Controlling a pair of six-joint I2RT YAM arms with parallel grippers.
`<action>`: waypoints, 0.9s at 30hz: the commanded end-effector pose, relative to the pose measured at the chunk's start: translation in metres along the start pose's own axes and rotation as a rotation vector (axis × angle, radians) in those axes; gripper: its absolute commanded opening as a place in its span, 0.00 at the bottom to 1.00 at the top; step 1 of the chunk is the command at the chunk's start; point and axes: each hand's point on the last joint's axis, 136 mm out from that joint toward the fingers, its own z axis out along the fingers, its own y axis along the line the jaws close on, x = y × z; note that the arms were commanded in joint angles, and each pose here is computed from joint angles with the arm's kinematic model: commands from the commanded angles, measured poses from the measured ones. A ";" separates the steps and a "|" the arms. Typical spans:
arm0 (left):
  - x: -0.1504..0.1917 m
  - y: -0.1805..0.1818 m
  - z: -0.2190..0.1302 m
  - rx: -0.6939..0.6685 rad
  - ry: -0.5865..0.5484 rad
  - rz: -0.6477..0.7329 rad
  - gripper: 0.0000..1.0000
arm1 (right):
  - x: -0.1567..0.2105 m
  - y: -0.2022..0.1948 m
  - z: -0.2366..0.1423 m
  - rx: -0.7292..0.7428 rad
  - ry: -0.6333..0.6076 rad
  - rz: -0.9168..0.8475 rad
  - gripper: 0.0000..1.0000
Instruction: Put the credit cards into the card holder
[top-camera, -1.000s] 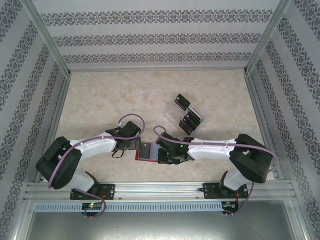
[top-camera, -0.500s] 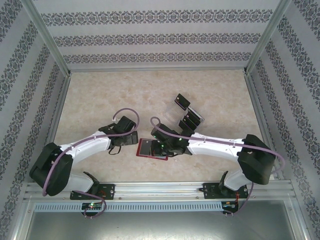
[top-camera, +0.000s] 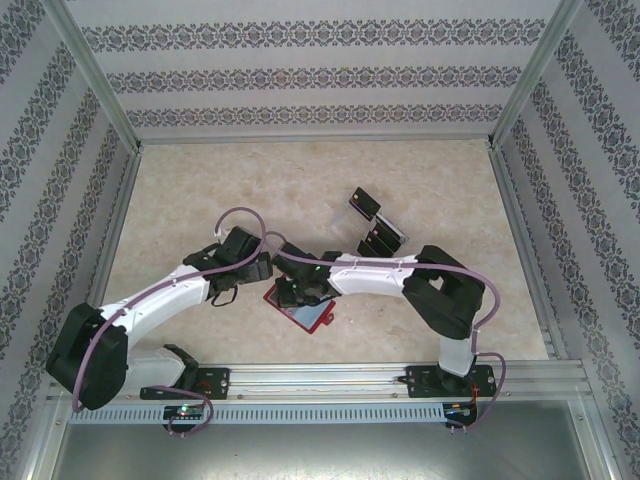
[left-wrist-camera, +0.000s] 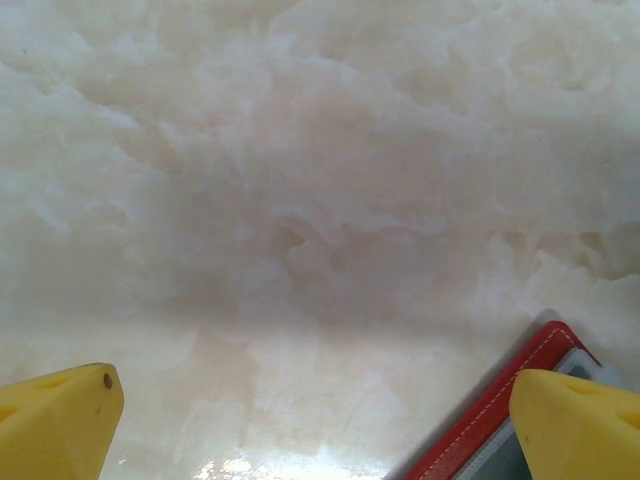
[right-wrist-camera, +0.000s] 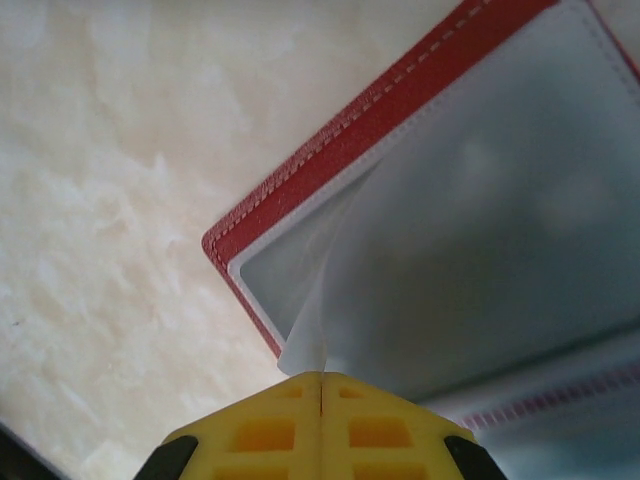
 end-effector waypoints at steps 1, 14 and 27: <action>0.004 0.008 -0.003 -0.016 0.008 -0.021 1.00 | -0.016 0.010 0.002 -0.035 -0.020 -0.024 0.01; 0.011 -0.001 -0.001 0.033 0.047 0.052 1.00 | 0.002 -0.016 -0.083 0.014 -0.132 -0.018 0.53; 0.017 -0.036 0.002 0.097 0.088 0.179 1.00 | 0.062 -0.096 -0.079 0.279 -0.134 0.073 0.69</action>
